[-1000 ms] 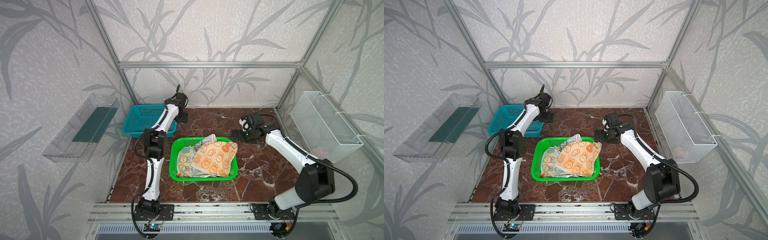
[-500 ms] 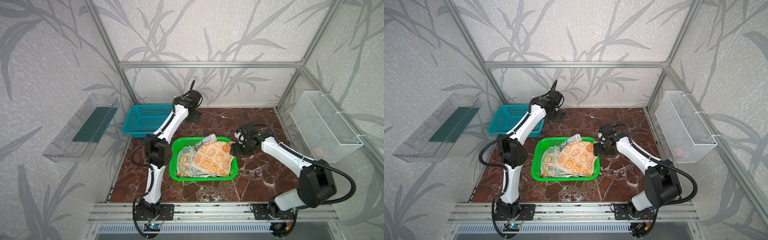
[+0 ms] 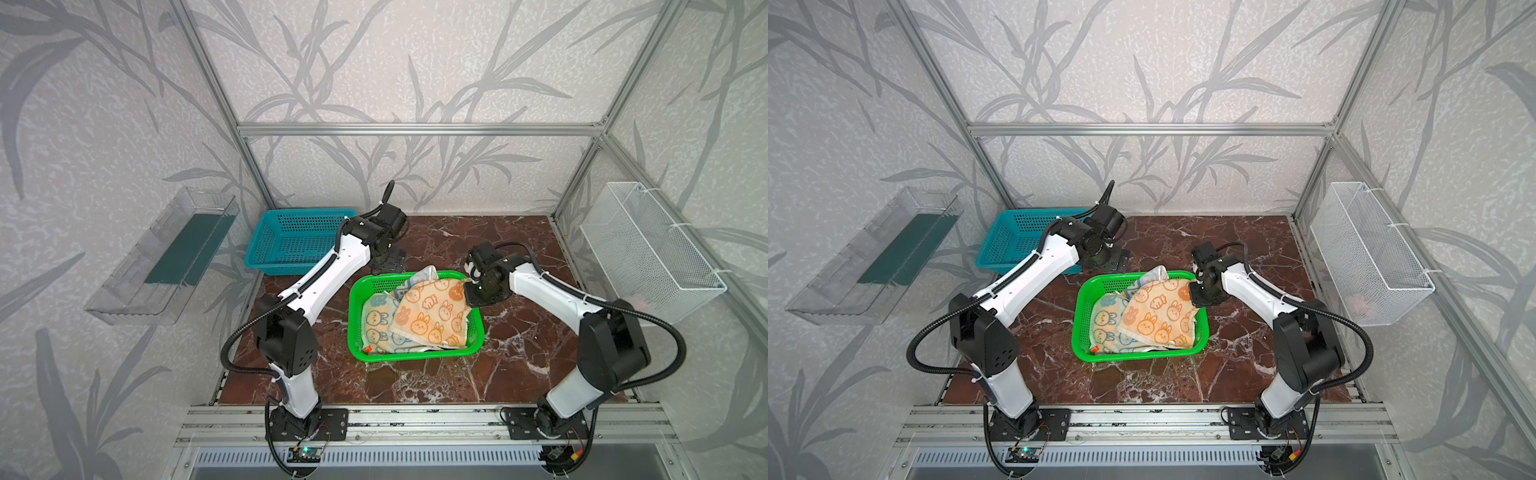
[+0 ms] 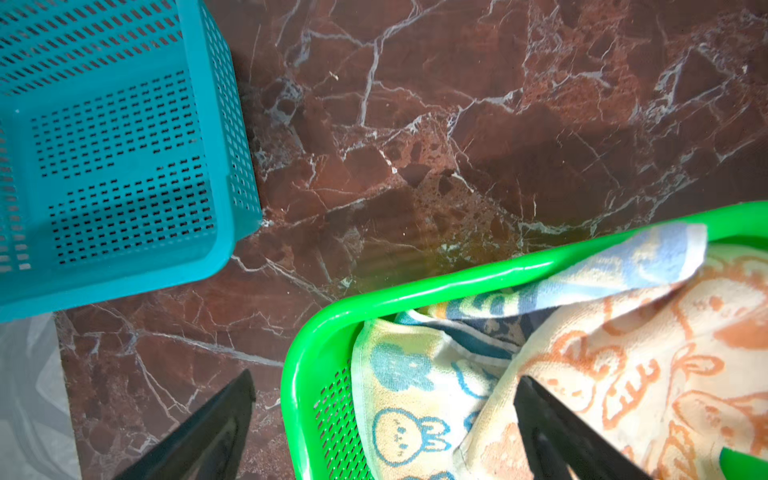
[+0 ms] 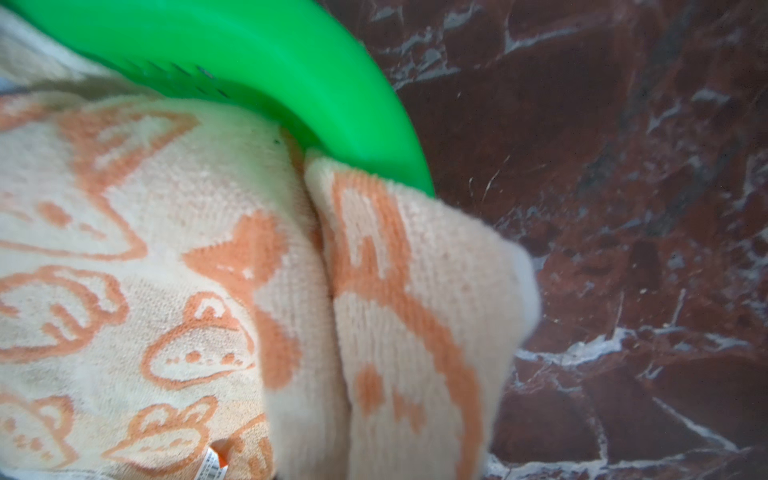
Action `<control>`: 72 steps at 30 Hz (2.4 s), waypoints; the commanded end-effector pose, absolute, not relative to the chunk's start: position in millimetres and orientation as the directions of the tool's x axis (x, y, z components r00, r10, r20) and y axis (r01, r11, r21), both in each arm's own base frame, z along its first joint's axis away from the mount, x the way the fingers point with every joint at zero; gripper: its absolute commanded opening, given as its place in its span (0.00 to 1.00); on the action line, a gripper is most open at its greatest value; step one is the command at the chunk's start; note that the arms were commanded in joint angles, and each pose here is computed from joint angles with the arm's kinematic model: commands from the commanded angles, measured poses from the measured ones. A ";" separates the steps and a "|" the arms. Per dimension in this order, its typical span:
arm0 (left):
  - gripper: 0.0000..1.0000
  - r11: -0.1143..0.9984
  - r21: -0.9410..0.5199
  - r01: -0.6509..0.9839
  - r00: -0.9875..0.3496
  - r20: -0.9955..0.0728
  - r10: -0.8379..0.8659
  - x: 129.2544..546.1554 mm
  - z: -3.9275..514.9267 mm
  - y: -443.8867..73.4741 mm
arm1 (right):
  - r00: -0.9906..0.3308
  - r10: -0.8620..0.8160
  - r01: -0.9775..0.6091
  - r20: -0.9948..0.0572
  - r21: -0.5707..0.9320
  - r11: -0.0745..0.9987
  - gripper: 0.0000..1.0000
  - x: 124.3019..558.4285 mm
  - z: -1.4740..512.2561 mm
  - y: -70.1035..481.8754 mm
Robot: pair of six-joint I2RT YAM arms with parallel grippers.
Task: Fold and stack the towels
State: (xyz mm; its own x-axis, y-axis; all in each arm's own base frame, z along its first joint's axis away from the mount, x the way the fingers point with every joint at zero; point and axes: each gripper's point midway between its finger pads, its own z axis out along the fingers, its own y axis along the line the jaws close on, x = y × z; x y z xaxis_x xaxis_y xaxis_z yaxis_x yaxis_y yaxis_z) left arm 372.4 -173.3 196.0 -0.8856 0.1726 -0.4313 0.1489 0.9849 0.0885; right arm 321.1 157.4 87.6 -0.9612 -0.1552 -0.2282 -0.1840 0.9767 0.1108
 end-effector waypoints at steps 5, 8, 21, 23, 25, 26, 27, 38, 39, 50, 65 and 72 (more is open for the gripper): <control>0.99 0.993 0.009 0.119 -0.890 -0.443 0.111 357.1 191.2 -176.7 | -0.941 -0.280 -0.236 -0.187 -0.227 0.945 0.29 384.7 91.7 109.9; 0.99 0.992 -0.006 0.126 -0.893 -0.436 0.111 358.5 188.6 -180.7 | -0.951 -0.226 -0.167 -0.212 -0.262 0.950 0.33 415.5 108.6 88.3; 0.99 0.985 -0.045 0.167 -0.905 -0.404 0.135 390.3 176.3 -212.1 | -0.922 0.023 0.011 -0.385 0.033 0.999 0.99 403.0 185.0 103.8; 0.99 0.983 -0.056 0.175 -0.904 -0.405 0.138 397.8 173.2 -218.6 | -0.919 0.090 0.050 -0.385 0.113 0.992 0.99 382.1 185.3 107.4; 0.99 0.980 -0.068 0.186 -0.903 -0.404 0.144 405.7 168.3 -226.5 | -0.912 0.174 0.111 -0.372 0.184 0.977 0.99 361.4 180.8 108.7; 0.99 0.978 -0.075 0.194 -0.903 -0.404 0.148 409.8 165.6 -230.8 | -0.908 0.212 0.139 -0.362 0.215 0.967 0.99 350.9 177.0 109.2; 0.99 0.976 -0.082 0.200 -0.903 -0.402 0.151 413.3 162.8 -234.6 | -0.898 0.247 0.166 -0.364 0.241 0.956 0.99 340.6 176.6 108.3; 0.99 0.967 -0.155 0.205 -0.933 -0.328 0.145 422.1 125.5 -255.2 | -0.896 0.375 0.281 -0.239 0.349 0.894 0.99 276.0 133.3 121.6; 0.99 0.965 -0.165 0.203 -0.936 -0.324 0.141 421.2 123.4 -256.7 | -0.898 0.376 0.284 -0.229 0.353 0.891 0.99 273.7 129.7 124.6; 0.99 0.953 -0.254 0.163 -0.955 -0.282 0.089 405.5 105.9 -264.2 | -0.901 0.393 0.307 -0.182 0.371 0.876 0.89 279.9 102.8 141.6; 0.99 0.911 -0.389 0.139 -0.954 -0.298 0.019 386.0 120.2 -305.6 | -0.899 0.349 0.312 -0.265 0.172 0.934 0.57 365.7 99.1 88.7; 0.99 0.882 -0.445 0.157 -0.950 -0.311 0.013 383.3 128.7 -332.9 | -0.902 0.297 0.286 -0.312 0.082 0.955 0.72 399.6 127.5 55.3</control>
State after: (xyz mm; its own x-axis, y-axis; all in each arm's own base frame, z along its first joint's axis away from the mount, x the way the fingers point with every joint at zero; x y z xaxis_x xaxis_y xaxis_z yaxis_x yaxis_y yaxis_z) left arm 381.5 -320.2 105.5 -0.9597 0.0421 -0.2780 0.1520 0.9095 -0.3868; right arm 405.0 66.4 116.9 -0.8760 0.3673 -0.3127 0.3319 0.9293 0.1620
